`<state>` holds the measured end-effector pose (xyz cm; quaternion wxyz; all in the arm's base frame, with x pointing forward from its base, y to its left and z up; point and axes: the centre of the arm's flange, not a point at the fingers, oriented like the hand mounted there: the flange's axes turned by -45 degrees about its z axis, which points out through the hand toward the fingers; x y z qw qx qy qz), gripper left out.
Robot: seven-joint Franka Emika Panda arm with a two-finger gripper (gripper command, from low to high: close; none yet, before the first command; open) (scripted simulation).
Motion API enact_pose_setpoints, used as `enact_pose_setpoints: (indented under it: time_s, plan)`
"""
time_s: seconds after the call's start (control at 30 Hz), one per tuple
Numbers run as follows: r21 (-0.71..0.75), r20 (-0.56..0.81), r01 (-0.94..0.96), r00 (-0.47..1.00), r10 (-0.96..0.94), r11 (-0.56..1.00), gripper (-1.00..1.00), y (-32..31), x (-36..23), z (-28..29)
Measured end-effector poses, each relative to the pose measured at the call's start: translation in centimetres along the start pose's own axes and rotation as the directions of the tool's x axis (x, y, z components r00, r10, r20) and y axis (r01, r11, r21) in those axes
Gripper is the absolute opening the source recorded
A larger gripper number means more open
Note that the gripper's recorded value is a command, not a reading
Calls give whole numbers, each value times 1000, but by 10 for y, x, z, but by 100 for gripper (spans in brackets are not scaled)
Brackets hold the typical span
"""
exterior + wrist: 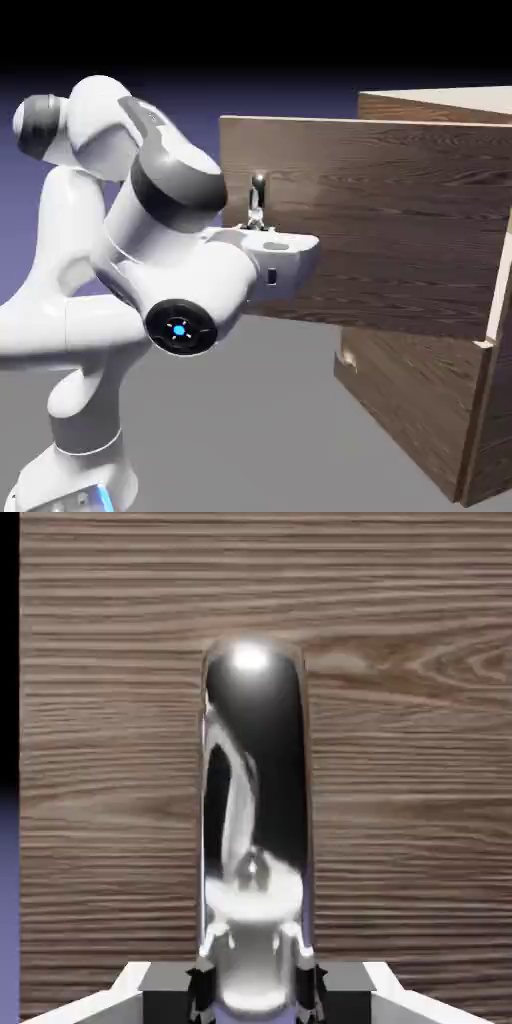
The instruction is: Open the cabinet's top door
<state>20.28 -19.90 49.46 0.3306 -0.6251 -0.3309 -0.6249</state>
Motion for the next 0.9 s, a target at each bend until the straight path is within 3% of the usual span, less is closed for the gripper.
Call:
enact_pose_setpoints:
  time_s: [0.87,0.9]
  plan:
    - [519,-1,0,1000,1,855,-100,125,0,-157]
    - [523,-1,0,1000,0,852,100,127,0,-158]
